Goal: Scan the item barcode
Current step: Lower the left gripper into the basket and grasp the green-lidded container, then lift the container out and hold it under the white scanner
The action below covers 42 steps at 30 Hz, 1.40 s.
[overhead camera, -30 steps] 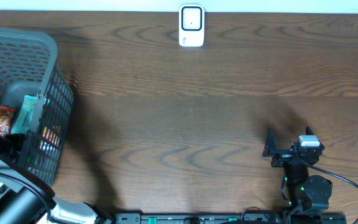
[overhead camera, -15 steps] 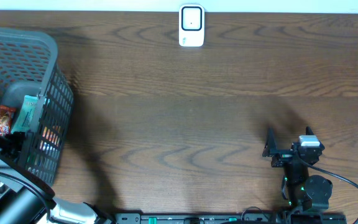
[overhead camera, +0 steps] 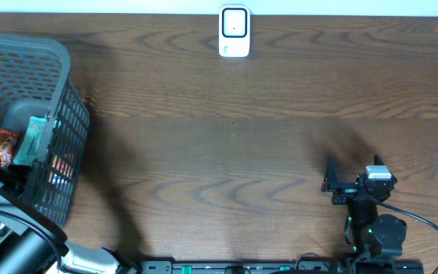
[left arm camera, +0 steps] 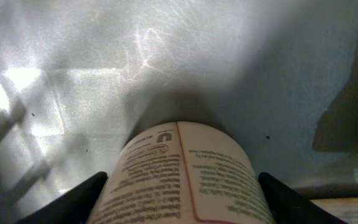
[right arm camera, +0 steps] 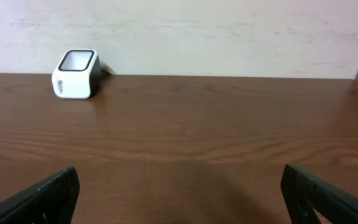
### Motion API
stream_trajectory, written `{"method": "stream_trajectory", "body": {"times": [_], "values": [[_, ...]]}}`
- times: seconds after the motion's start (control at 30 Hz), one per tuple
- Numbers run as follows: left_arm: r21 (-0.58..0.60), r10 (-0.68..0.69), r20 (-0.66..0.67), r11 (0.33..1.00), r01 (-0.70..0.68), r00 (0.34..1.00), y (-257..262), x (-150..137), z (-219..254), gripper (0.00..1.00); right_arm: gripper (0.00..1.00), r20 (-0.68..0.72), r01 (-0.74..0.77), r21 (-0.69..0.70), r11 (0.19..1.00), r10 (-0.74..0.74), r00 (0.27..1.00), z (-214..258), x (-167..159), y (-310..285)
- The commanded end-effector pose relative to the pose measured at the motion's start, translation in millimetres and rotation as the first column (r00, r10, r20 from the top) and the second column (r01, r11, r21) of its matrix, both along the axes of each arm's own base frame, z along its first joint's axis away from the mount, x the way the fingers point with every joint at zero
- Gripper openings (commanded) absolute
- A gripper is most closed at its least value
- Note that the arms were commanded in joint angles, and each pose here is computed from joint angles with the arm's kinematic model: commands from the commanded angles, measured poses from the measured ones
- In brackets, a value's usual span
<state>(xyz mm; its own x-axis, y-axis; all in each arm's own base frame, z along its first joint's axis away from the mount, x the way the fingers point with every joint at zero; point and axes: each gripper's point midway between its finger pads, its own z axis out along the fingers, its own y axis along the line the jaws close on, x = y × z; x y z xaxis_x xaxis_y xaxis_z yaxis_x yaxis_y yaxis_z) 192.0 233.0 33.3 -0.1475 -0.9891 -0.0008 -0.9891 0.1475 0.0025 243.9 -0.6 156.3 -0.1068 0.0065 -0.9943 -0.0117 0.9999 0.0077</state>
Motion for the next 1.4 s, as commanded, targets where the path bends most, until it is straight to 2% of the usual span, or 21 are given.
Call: {"method": "stream_trajectory", "body": {"times": [0.0,0.17,0.3,0.33,0.37,0.47,0.57,0.67,0.73,0.83,0.87,0.93,1.0,1.17,1.27,1.37], "values": [[-0.013,0.009,-0.021,1.000,-0.009,1.000,-4,-5,-6,0.68,0.99,0.002,-0.009,-0.011,1.000,0.009,1.000,0,0,2],[-0.021,-0.001,0.046,1.000,0.002,0.999,-1,10,10,0.68,0.99,0.002,-0.009,-0.011,1.000,0.009,1.000,0,0,2],[-0.028,-0.036,0.198,0.999,0.042,0.979,3,42,42,0.68,0.99,0.002,-0.009,-0.011,1.000,0.009,1.000,-1,0,2],[-0.032,-0.044,0.243,0.998,0.054,0.969,3,50,52,0.68,0.99,0.002,-0.009,-0.011,1.000,0.009,1.000,-1,0,2],[-0.033,-0.054,0.339,0.997,0.069,0.939,3,68,76,0.68,0.99,0.002,-0.009,-0.011,1.000,0.009,1.000,0,0,2],[-0.016,-0.086,0.511,0.994,0.110,0.855,0,97,123,0.68,0.99,0.002,-0.009,-0.011,1.000,0.009,1.000,0,0,2],[0.031,-0.143,0.670,0.986,0.165,0.728,-8,120,179,0.68,0.99,0.002,-0.009,-0.011,1.000,0.009,1.000,0,0,2],[0.115,-0.224,0.811,0.967,0.228,0.541,-25,137,245,0.68,0.99,0.002,-0.009,-0.011,1.000,0.009,1.000,-1,0,2],[0.182,-0.280,0.865,0.948,0.260,0.417,-40,142,284,0.68,0.99,0.002,-0.009,-0.011,1.000,0.009,1.000,0,0,2],[0.266,-0.352,0.894,0.915,0.303,0.279,-71,147,327,0.68,0.99,0.002,-0.009,-0.011,1.000,0.009,1.000,0,0,2],[0.310,-0.401,0.890,0.881,0.356,0.218,-102,153,342,0.69,0.99,0.002,-0.009,-0.011,1.000,0.009,1.000,0,0,2],[0.330,-0.436,0.886,0.833,0.444,0.160,-143,161,348,0.69,0.99,0.002,-0.009,-0.011,1.000,0.009,1.000,0,0,2],[0.364,-0.484,0.872,0.747,0.557,0.079,-194,173,347,0.69,0.99,0.002,-0.009,-0.011,1.000,0.009,1.000,0,0,2],[0.421,-0.630,0.775,0.569,0.706,0.046,-292,199,307,0.69,0.99,0.002,-0.009,-0.011,1.000,0.009,1.000,0,0,2],[0.407,-0.703,0.707,0.493,0.769,0.076,-338,208,269,0.69,0.99,0.002,-0.009,-0.011,1.000,0.009,1.000,-1,0,2],[0.339,-0.733,0.657,0.494,0.801,0.174,-368,214,230,0.69,0.99,0.002,-0.009,-0.011,1.000,0.009,1.000,0,0,2]]}}
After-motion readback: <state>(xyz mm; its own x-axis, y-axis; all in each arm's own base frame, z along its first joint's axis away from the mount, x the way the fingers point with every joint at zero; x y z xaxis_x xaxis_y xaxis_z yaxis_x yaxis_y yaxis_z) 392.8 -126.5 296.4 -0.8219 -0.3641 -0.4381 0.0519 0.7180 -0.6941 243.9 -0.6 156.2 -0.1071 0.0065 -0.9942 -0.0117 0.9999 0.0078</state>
